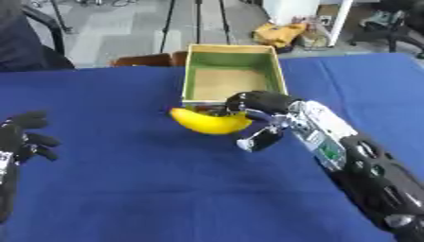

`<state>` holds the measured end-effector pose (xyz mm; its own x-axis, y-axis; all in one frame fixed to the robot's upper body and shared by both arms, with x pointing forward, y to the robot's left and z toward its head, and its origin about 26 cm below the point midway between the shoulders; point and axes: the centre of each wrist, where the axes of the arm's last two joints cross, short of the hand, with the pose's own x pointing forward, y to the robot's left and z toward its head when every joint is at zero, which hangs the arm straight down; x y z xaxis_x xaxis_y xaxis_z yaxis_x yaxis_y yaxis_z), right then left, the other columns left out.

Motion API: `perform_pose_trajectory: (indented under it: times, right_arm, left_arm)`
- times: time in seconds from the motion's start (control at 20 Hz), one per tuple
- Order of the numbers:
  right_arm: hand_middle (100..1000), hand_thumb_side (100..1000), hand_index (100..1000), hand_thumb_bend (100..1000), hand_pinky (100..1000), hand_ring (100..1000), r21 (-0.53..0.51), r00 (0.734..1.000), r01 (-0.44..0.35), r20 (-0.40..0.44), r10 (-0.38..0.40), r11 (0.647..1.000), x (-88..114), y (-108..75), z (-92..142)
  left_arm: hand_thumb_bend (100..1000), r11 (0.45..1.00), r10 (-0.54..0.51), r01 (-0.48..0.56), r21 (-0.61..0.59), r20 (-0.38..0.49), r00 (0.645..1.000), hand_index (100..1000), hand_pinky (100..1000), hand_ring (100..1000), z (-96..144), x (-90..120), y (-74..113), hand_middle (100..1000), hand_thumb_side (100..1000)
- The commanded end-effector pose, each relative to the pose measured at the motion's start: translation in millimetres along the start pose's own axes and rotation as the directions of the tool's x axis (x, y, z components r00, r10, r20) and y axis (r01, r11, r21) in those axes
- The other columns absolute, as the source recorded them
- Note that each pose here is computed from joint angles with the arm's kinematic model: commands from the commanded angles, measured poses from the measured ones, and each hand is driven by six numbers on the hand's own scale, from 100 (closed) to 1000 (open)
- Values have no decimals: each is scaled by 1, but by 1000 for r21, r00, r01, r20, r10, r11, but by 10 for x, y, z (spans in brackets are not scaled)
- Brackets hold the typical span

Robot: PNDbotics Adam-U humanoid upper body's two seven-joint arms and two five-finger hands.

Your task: Pick up objects on the table and place them in the box.

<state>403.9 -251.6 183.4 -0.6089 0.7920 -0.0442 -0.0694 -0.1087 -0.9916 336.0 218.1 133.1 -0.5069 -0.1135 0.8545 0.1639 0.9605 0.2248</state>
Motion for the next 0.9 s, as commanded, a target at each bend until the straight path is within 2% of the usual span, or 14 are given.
perform_pose_trajectory:
  times: [0.05,0.55,0.9]
  right_arm:
    - [759,226,456,100,650,909,-47,998,-46,-40,44,998,-134,-210,157]
    - [760,235,459,100,665,898,-70,983,-99,-160,87,993,-449,-368,430]
    - [760,238,458,100,673,894,-87,964,-120,-250,95,989,-674,-460,608]
  left_arm:
    - [647,1000,-17,17,11,25,1000,672,448,541,-25,67,61,766,816]
    - [648,1000,-18,18,-2,36,999,671,447,539,-56,103,49,765,815]
    - [650,999,-17,18,-27,53,998,671,447,538,-99,153,21,765,815]
